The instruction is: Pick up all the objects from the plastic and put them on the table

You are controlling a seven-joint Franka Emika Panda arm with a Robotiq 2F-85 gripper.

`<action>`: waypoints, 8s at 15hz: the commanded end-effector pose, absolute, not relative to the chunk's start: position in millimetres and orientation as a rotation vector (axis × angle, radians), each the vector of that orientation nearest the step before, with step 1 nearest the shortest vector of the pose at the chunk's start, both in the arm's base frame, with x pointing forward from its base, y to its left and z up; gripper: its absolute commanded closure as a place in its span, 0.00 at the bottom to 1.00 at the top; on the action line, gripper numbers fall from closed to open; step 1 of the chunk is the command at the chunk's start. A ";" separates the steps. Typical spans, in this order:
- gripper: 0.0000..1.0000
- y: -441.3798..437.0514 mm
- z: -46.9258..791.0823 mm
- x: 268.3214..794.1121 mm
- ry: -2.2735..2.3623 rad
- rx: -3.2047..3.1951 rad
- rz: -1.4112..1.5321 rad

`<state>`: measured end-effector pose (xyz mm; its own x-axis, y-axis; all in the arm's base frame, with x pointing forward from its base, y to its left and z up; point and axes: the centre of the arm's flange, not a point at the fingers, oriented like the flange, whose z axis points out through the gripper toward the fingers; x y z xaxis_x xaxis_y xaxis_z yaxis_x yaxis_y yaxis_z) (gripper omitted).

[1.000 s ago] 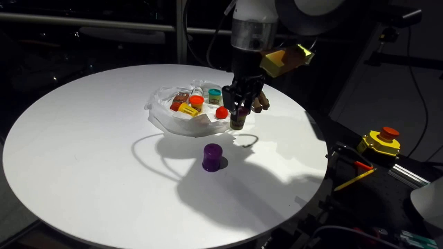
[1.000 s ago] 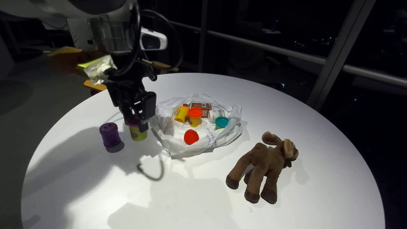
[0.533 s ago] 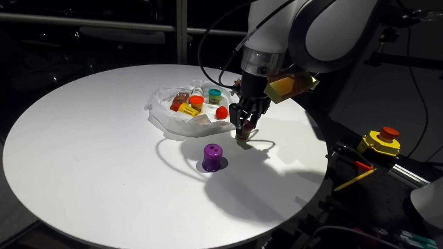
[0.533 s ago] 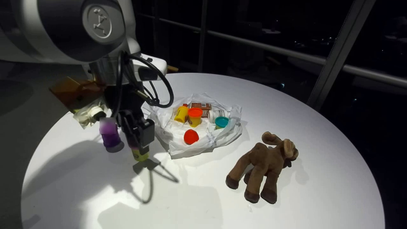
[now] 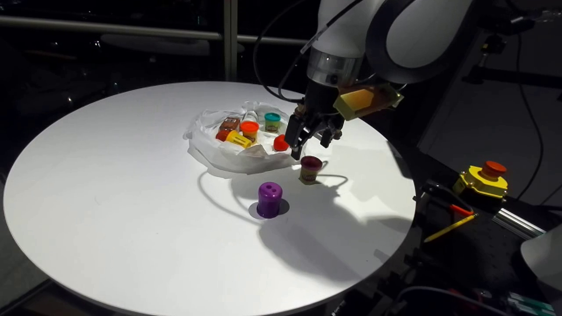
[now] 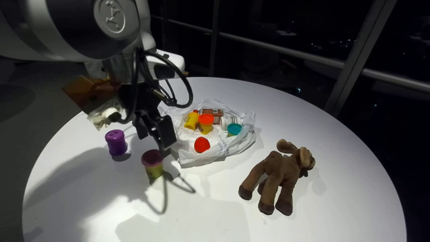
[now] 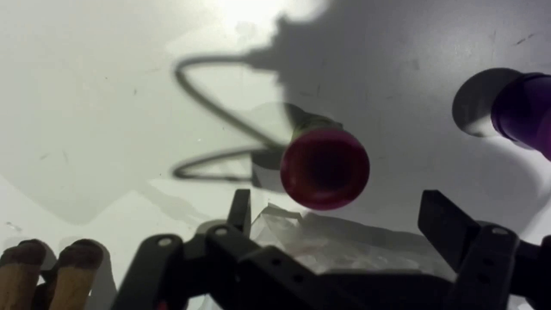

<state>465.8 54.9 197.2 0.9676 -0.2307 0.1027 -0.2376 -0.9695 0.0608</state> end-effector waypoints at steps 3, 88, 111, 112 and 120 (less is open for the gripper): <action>0.00 35.2 236.7 500.7 -0.407 3.022 0.287; 0.00 17.1 221.0 656.0 -0.846 2.927 0.117; 0.72 18.0 188.0 679.5 -0.870 2.979 0.132; 0.72 16.6 188.9 677.8 -0.882 2.979 0.133; 0.72 10.8 279.5 616.2 -0.904 2.949 0.199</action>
